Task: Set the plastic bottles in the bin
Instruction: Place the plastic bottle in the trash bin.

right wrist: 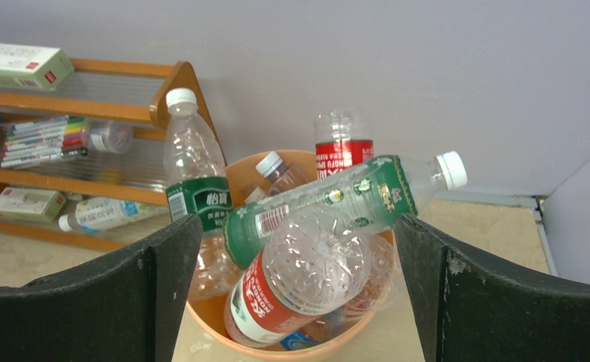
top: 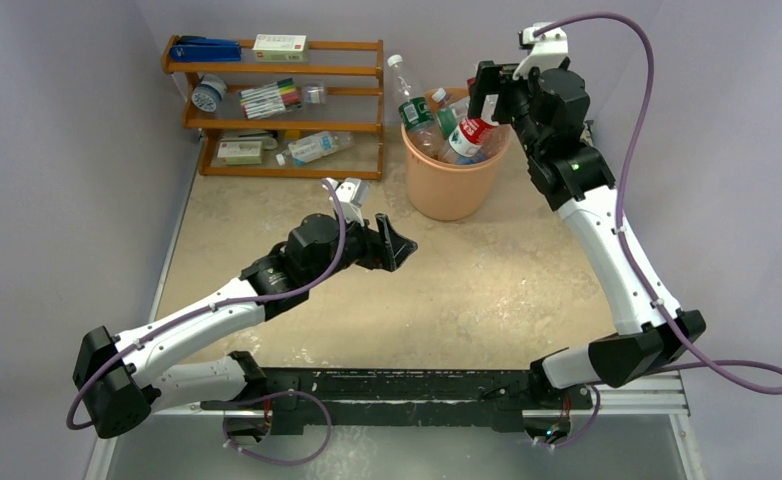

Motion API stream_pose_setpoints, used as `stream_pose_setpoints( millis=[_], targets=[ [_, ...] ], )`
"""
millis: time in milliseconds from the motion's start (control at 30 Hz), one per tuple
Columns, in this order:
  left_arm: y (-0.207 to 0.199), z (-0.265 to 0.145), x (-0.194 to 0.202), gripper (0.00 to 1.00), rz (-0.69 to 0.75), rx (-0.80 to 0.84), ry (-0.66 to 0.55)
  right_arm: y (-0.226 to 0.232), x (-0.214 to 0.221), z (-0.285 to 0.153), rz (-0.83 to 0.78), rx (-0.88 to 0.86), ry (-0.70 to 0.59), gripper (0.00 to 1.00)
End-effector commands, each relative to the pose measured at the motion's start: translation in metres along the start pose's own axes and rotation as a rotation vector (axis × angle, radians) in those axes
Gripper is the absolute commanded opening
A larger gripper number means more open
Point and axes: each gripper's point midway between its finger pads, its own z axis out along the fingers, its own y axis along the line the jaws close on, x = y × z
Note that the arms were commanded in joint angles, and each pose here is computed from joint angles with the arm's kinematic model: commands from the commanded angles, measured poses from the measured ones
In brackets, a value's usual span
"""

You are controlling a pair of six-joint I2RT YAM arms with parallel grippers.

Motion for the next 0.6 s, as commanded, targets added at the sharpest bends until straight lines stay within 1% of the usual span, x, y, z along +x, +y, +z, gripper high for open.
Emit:
stream_pose_setpoints(
  millis=[0,200,300,433,567],
  targets=[
    [-0.005,-0.001,-0.018,0.79,0.005,0.0,-0.06,0.008,-0.009,-0.003,0.028,-0.062,0.002,0.95],
    [0.027,0.005,-0.031,0.79,0.03,-0.202,-0.087,0.008,-0.005,-0.027,0.04,-0.09,0.006,0.94],
    [0.039,0.011,-0.038,0.79,0.025,-0.271,-0.092,0.004,0.004,-0.043,0.058,-0.082,0.024,0.94],
    [0.062,0.021,-0.052,0.79,-0.022,-0.341,-0.114,-0.005,0.023,-0.061,0.131,-0.044,0.043,0.91],
    [0.088,0.029,-0.068,0.79,-0.093,-0.372,-0.146,-0.009,0.048,-0.073,0.183,-0.027,0.079,0.88]
  ],
)
